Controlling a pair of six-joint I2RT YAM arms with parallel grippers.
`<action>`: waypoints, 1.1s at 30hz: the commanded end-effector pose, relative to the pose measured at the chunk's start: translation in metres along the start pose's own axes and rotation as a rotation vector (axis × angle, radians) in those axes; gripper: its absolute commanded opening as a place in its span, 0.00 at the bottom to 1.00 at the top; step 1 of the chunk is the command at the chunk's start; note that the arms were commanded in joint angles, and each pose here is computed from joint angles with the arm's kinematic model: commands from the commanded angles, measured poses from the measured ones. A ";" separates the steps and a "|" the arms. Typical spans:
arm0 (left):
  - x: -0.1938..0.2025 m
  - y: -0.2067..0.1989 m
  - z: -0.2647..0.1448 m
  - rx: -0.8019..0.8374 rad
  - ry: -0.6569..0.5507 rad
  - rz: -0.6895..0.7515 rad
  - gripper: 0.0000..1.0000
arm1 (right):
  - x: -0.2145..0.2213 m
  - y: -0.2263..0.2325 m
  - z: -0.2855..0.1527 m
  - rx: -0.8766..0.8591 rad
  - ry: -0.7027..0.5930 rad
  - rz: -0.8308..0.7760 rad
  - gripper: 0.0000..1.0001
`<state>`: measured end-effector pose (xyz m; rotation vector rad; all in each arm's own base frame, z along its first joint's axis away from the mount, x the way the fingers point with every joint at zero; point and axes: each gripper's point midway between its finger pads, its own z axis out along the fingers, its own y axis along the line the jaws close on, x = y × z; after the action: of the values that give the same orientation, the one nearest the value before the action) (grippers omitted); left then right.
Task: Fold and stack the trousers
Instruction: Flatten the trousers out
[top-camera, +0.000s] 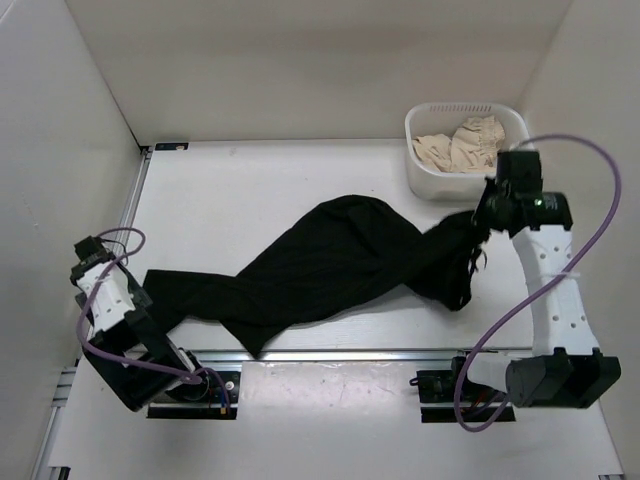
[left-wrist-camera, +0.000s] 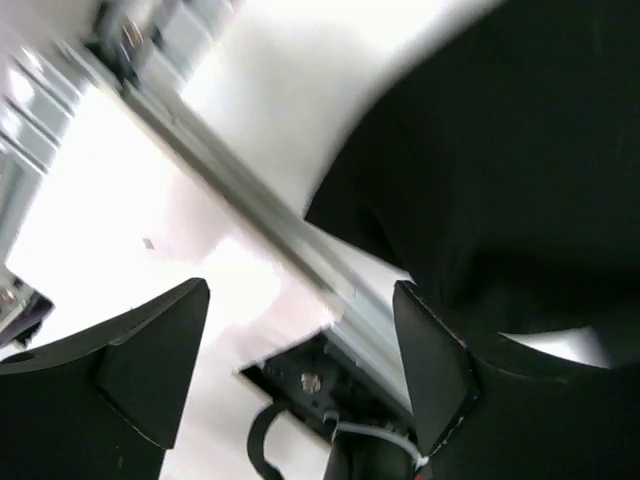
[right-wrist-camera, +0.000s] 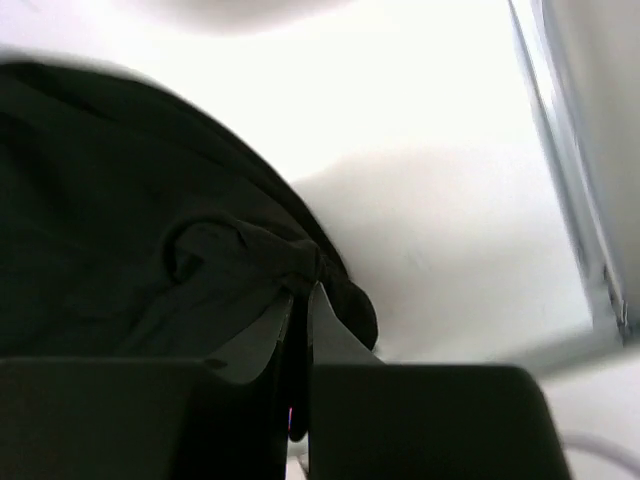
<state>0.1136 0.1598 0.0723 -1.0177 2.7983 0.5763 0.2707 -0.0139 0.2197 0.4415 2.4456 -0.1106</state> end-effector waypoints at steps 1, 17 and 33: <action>-0.028 -0.003 0.000 0.047 -0.027 -0.038 0.86 | -0.077 0.030 -0.036 -0.145 -0.180 -0.081 0.00; -0.066 -0.046 -0.001 0.251 -0.068 -0.012 0.94 | 0.116 -0.040 0.009 0.168 0.211 0.121 0.95; -0.105 -0.139 0.033 0.292 -0.022 0.254 0.95 | 0.101 -0.028 0.061 0.170 0.128 0.714 0.99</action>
<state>0.2827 0.1257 0.0117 -0.5945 2.9356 0.1071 0.2098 -0.0152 0.1195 1.2888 2.3162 0.0060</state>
